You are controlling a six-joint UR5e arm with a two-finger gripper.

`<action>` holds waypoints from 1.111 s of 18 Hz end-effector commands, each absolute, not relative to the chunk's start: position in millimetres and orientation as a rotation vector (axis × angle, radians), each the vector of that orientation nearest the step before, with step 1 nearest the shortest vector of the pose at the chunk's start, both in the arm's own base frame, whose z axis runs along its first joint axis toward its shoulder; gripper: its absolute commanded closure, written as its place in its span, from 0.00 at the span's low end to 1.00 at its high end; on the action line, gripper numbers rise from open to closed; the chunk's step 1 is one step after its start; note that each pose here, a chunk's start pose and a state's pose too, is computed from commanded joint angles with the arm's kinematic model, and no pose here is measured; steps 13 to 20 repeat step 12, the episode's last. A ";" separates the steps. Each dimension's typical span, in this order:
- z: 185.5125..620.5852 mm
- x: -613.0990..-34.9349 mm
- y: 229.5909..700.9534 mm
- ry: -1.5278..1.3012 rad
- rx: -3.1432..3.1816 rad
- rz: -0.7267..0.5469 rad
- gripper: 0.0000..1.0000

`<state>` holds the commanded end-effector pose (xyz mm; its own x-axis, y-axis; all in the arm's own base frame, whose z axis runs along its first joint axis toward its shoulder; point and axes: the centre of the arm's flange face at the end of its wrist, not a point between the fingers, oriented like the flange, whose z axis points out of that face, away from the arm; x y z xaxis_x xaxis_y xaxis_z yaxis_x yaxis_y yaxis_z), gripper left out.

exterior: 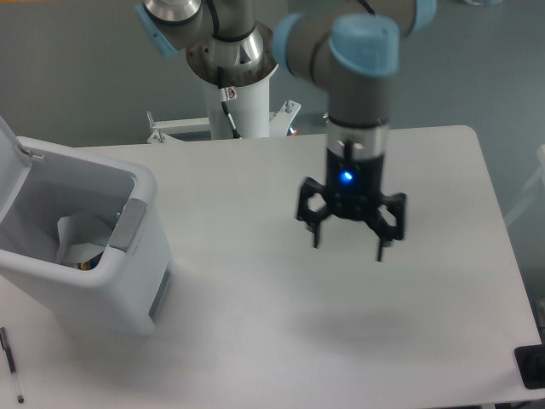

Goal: Place the trash in the trash can

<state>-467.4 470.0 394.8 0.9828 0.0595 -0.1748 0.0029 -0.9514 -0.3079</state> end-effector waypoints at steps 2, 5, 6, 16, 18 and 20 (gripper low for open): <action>394.7 -475.9 476.6 -0.004 -2.887 0.233 0.00; 387.3 -473.9 480.2 0.094 -2.954 0.208 0.00; 383.2 -472.1 480.3 0.132 -2.957 0.206 0.00; 375.5 -469.5 476.7 0.232 -2.984 0.217 0.00; 375.5 -469.5 476.7 0.232 -2.984 0.217 0.00; 375.5 -469.5 476.7 0.232 -2.984 0.217 0.00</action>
